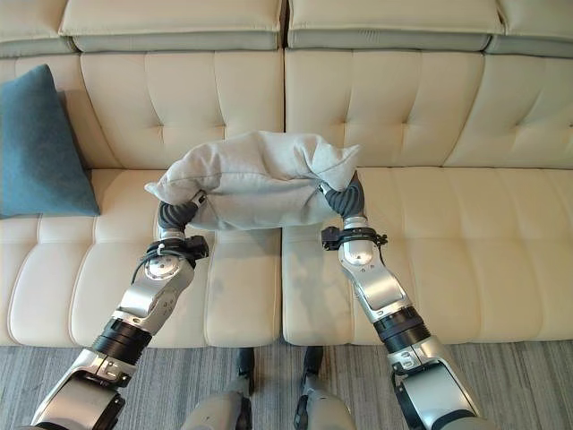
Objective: Pick up all the scattered cushions and arrange them neatly on the sofa.
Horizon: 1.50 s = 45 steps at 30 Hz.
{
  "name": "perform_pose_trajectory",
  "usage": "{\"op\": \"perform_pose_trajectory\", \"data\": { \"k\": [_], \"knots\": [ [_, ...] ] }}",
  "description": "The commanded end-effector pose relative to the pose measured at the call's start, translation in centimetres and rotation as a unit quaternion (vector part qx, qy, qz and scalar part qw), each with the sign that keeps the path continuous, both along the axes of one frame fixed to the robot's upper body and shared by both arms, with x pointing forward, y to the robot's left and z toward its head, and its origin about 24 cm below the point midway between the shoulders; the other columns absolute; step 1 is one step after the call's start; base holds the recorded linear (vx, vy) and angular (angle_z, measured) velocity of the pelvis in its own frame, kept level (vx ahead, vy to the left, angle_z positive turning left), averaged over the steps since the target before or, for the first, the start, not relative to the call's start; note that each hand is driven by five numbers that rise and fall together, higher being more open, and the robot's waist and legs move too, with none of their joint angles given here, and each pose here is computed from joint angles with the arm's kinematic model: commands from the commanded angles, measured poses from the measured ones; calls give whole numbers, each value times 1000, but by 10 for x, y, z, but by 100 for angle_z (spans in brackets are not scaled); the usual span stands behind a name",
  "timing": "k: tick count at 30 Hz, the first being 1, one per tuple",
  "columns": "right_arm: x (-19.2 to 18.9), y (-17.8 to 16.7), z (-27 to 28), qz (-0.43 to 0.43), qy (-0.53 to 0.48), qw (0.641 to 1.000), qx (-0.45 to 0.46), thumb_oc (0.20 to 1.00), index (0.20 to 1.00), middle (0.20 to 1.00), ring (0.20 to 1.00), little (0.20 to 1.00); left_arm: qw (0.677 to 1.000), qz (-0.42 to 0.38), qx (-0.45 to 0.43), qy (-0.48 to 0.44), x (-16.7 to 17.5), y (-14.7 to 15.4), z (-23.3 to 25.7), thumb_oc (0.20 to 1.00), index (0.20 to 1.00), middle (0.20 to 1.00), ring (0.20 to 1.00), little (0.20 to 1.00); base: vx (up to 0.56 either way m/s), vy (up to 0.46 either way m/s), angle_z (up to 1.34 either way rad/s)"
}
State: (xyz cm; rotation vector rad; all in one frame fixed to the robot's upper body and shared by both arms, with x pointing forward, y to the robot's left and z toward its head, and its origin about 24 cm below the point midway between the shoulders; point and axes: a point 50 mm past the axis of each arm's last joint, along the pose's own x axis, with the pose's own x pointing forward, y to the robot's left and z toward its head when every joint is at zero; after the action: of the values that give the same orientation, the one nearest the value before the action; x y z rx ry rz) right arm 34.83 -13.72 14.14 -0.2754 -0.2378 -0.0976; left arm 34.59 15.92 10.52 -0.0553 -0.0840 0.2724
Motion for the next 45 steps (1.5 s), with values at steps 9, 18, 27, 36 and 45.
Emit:
{"op": "perform_pose_trajectory", "data": {
  "k": [9,18,27,36,45],
  "knots": [
    [28,16,43,-34,-55,998,12,200,200,200,200,200,996,-12,65,-67,41,-21,63,200,200,200,200,200,26,11,-1],
    [76,-54,76,-166,70,984,-1,1000,1000,1000,1000,1000,997,66,48,-19,78,33,124,1000,1000,1000,1000,1000,0,2,-2],
    [45,-163,84,-333,28,932,141,1000,1000,1000,1000,1000,975,173,-123,-71,57,123,146,1000,1000,1000,1000,1000,6,13,-2],
    [8,-216,23,-400,66,893,195,1000,1000,1000,1000,1000,945,288,-147,39,7,205,55,1000,1000,1000,1000,1000,0,0,0],
    [-55,-206,-94,-313,172,922,150,1000,1000,1000,1000,1000,959,221,30,174,-70,207,-61,1000,1000,1000,1000,1000,3,10,0]
  ]
}}
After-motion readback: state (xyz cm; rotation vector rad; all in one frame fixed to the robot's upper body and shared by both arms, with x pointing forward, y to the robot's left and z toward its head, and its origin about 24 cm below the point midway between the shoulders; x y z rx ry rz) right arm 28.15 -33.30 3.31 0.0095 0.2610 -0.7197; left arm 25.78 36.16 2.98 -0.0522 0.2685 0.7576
